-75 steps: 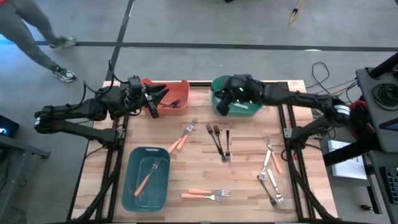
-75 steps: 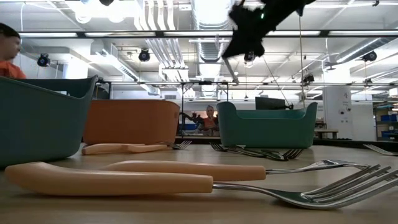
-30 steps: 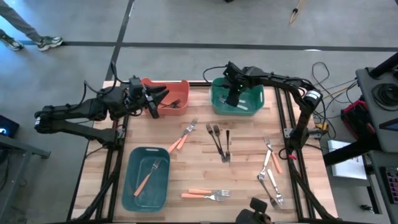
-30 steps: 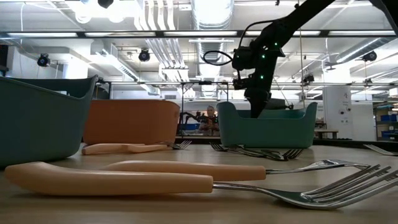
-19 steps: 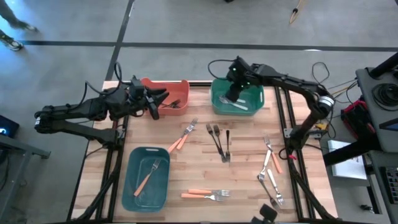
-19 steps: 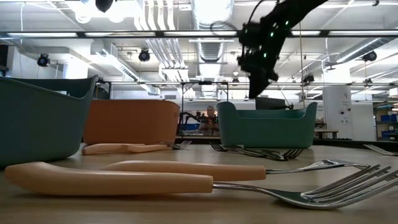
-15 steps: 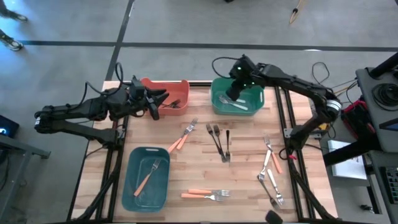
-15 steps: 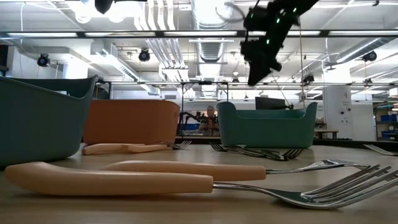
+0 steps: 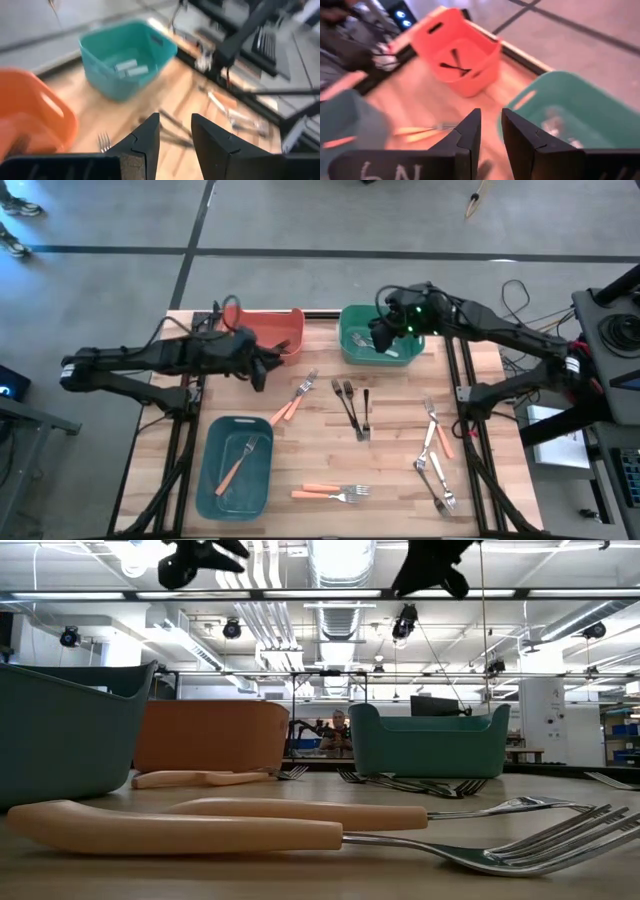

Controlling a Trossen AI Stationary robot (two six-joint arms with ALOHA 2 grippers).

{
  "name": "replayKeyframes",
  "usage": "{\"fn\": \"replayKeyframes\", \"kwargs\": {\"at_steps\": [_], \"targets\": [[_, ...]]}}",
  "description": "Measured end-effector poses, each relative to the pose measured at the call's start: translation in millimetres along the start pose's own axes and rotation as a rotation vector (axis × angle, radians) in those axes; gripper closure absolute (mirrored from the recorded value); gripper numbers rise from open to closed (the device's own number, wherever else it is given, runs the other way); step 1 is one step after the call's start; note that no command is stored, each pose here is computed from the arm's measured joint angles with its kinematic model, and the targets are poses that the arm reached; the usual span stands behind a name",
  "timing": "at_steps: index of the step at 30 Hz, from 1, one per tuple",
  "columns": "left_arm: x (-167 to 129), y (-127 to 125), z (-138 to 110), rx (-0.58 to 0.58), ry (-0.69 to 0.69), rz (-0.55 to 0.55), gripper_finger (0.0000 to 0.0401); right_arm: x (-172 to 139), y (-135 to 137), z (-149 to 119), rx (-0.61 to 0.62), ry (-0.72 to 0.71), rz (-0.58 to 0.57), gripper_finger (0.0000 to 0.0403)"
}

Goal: Sort silverware by color (type)
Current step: Put the orange fork into the blue-green bin

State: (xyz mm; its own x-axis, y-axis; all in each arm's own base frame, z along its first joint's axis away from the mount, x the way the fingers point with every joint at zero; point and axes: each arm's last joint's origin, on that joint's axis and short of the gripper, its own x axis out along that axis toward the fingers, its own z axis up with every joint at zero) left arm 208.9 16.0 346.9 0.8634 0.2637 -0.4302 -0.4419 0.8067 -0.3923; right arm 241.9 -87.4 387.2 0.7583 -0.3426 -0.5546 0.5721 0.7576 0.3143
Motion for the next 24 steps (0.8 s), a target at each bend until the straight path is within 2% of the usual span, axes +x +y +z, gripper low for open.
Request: {"fn": "replayKeyframes", "kwargs": {"at_steps": [8,12,16,20,24], "targets": [[35.6,-2.0,-20.2,-0.06,0.23,-0.01,0.0306,-15.5,38.2,-18.9,0.105,0.047,0.143,0.0335],[52.6,-4.7,-32.7,-0.071,0.336,-0.006,0.0306,-18.7,54.5,-29.4,0.12,0.087,0.192,0.0335],[69.4,-1.4,-50.7,-0.121,0.491,0.063,0.0306,-21.7,66.3,-38.5,0.082,0.121,0.228,0.0335],[82.6,6.6,-71.2,-0.131,0.651,0.195,0.0314,-22.8,68.5,-40.8,0.064,0.126,0.232,0.0335],[98.2,7.4,-80.9,-0.164,0.691,0.225,0.0323,-22.8,67.4,-42.0,0.011,0.131,0.222,0.0335]]}}
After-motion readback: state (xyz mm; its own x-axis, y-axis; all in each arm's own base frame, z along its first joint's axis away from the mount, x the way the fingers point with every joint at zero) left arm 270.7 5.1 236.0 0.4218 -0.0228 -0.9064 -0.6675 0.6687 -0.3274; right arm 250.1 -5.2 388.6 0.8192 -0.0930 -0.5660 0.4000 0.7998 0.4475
